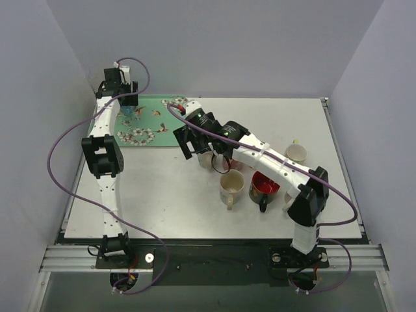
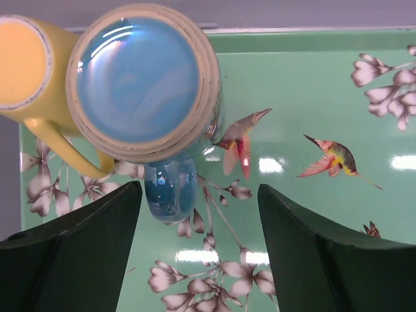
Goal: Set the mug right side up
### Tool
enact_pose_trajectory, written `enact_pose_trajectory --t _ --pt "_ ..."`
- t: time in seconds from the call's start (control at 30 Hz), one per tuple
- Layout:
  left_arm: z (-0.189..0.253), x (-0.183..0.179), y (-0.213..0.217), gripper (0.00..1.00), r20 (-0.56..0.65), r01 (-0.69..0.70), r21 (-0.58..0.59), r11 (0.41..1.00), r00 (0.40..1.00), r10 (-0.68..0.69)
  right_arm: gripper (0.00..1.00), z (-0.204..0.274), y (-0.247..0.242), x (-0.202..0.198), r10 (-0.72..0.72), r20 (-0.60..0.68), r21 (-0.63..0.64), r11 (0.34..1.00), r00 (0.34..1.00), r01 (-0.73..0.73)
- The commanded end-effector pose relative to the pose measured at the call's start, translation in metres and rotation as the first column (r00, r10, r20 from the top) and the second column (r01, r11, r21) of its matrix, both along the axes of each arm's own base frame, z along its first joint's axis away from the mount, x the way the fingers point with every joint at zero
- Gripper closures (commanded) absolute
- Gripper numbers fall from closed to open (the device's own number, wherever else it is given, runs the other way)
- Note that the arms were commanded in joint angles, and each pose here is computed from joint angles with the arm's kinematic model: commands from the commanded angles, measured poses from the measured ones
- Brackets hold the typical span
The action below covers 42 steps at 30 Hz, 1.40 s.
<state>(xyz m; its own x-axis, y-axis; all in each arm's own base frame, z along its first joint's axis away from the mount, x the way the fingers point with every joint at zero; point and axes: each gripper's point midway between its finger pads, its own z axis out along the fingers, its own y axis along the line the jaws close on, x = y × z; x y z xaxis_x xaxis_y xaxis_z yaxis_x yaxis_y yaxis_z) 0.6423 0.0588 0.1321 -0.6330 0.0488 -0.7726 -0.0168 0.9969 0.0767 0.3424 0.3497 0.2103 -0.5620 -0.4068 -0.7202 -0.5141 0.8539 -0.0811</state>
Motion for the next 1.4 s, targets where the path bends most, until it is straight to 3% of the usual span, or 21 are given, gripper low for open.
enact_pose_trajectory --t 0.0,0.13,0.27,0.33,0.4,0.43,0.5,0.63,0.8,0.83,0.97,1.1,1.13,1.23,1.37 --pt "0.005 0.014 0.026 0.18 0.057 -0.161 0.020 0.987 0.985 0.160 0.14 0.030 -0.013 -0.017 0.012 0.084 -0.008 1.000 0.996 -0.012" --pt "-0.014 0.018 0.033 0.19 0.051 -0.209 -0.008 0.978 0.977 0.209 0.14 0.045 -0.014 -0.031 0.032 0.125 0.002 0.999 0.992 -0.032" --pt "-0.028 0.028 0.011 0.24 0.047 -0.076 -0.044 0.996 0.996 0.078 0.14 0.060 -0.017 -0.039 0.034 0.172 0.004 0.999 0.984 -0.035" --pt "-0.032 0.032 0.006 0.35 0.054 -0.041 -0.013 0.999 0.998 0.042 0.14 0.063 -0.022 -0.040 0.028 0.186 -0.002 1.000 0.982 -0.029" --pt "-0.033 0.034 0.015 0.60 0.063 -0.070 0.044 0.997 0.996 0.067 0.13 0.068 -0.026 -0.043 0.025 0.196 -0.005 1.000 0.980 -0.024" --pt "-0.032 0.035 0.018 0.81 0.071 -0.087 0.054 0.995 0.994 0.083 0.13 0.069 -0.028 -0.044 0.025 0.199 -0.002 1.000 0.980 -0.025" --pt "-0.031 0.033 0.022 1.00 0.066 -0.094 0.033 0.995 0.994 0.092 0.13 0.072 -0.031 -0.046 0.019 0.200 0.006 1.000 0.980 -0.021" --pt "-0.019 0.014 0.007 1.00 0.032 -0.039 -0.061 0.997 0.999 0.041 0.13 0.083 -0.033 -0.054 0.018 0.219 0.026 0.999 0.976 -0.025" --pt "0.060 -0.028 -0.035 1.00 0.074 0.082 -0.227 0.970 0.995 -0.067 0.13 0.103 -0.037 -0.063 0.012 0.251 0.067 0.997 0.968 -0.030" --pt "0.065 -0.038 -0.049 1.00 0.071 0.132 -0.277 0.952 0.991 -0.117 0.13 0.108 -0.037 -0.067 0.016 0.258 0.081 0.996 0.966 -0.038" --pt "0.157 -0.098 -0.092 1.00 0.178 0.299 -0.403 0.865 0.953 -0.246 0.11 0.128 -0.035 -0.079 -0.003 0.272 0.215 0.975 0.962 -0.058" --pt "0.215 -0.167 -0.137 1.00 0.255 0.444 -0.550 0.708 0.896 -0.364 0.07 0.149 -0.024 -0.093 -0.028 0.273 0.440 0.893 0.962 -0.098" --pt "0.218 -0.185 -0.148 1.00 0.262 0.483 -0.590 0.647 0.872 -0.413 0.06 0.162 -0.021 -0.096 -0.051 0.290 0.531 0.839 0.956 -0.117" --pt "0.264 -0.239 -0.172 1.00 0.335 0.561 -0.625 0.543 0.821 -0.463 0.04 0.208 -0.013 -0.101 -0.108 0.332 0.729 0.660 0.937 -0.183" --pt "0.301 -0.303 -0.206 1.00 0.409 0.660 -0.617 0.428 0.734 -0.542 0.04 0.239 -0.009 -0.107 -0.140 0.340 0.837 0.497 0.930 -0.231"
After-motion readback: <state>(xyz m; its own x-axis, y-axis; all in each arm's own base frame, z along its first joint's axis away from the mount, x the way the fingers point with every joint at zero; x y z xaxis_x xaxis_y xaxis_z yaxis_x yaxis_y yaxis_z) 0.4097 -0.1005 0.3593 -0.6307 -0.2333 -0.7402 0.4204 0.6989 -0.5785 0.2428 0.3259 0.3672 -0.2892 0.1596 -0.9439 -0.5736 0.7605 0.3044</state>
